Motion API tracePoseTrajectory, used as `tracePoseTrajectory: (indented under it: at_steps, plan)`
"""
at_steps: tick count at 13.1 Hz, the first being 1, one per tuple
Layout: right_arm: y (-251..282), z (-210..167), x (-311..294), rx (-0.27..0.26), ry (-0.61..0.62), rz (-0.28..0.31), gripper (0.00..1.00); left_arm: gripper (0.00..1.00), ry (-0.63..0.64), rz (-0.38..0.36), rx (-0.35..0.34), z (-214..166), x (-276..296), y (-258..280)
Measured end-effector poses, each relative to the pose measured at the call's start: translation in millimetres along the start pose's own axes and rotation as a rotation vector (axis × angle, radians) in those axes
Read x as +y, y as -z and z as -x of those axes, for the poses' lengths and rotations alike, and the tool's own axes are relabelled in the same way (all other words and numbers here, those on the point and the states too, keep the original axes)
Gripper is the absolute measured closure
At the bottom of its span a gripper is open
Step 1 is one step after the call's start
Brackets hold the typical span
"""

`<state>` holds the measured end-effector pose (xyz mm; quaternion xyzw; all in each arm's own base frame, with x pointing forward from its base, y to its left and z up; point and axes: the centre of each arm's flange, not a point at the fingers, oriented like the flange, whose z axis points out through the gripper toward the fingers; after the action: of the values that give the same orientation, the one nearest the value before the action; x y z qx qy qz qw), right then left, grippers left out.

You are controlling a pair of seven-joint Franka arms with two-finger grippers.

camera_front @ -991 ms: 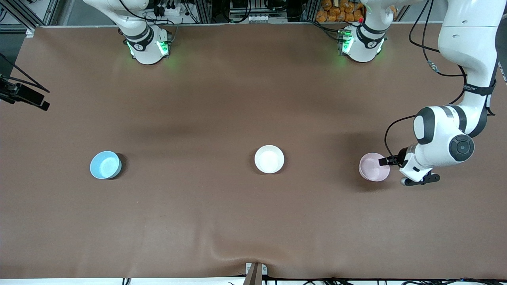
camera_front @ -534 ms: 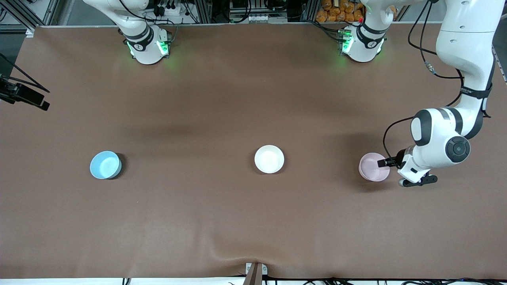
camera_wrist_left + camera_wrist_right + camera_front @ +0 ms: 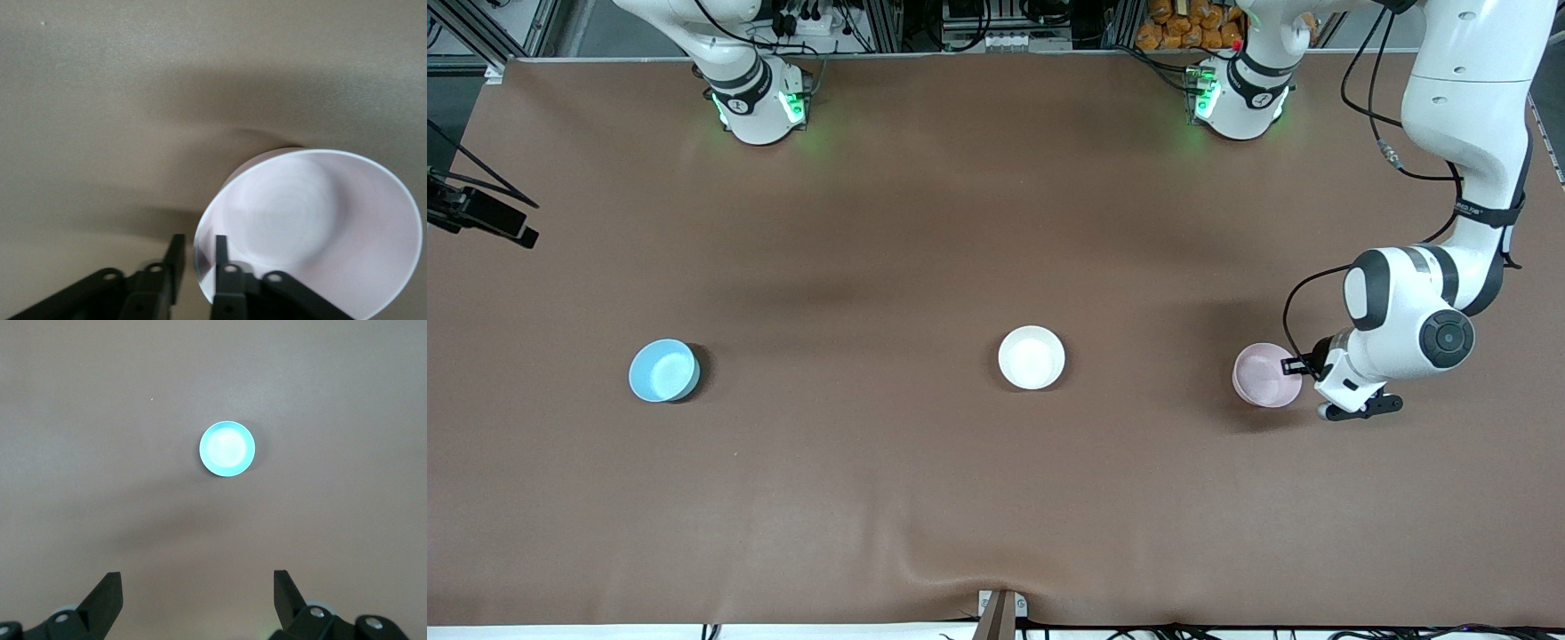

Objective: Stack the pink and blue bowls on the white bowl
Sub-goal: 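Carry the pink bowl with the left gripper onto the white bowl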

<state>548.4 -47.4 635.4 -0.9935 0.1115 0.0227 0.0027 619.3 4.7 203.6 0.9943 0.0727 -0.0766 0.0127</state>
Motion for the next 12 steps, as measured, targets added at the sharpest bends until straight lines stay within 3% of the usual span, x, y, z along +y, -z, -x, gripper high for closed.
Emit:
tracePoseTrajectory:
  at_steps: [2,6,12]
  plan:
    - [0,0,0,0.000,0.000,0.000,0.00,0.97,-0.015,0.008,0.009,-1,10,6]
    - [0,0,0,0.000,0.000,0.000,0.00,0.97,-0.033,0.016,0.019,-1,21,27]
    - [0,0,0,0.000,0.000,0.000,0.00,0.97,-0.118,0.059,0.035,18,88,112]
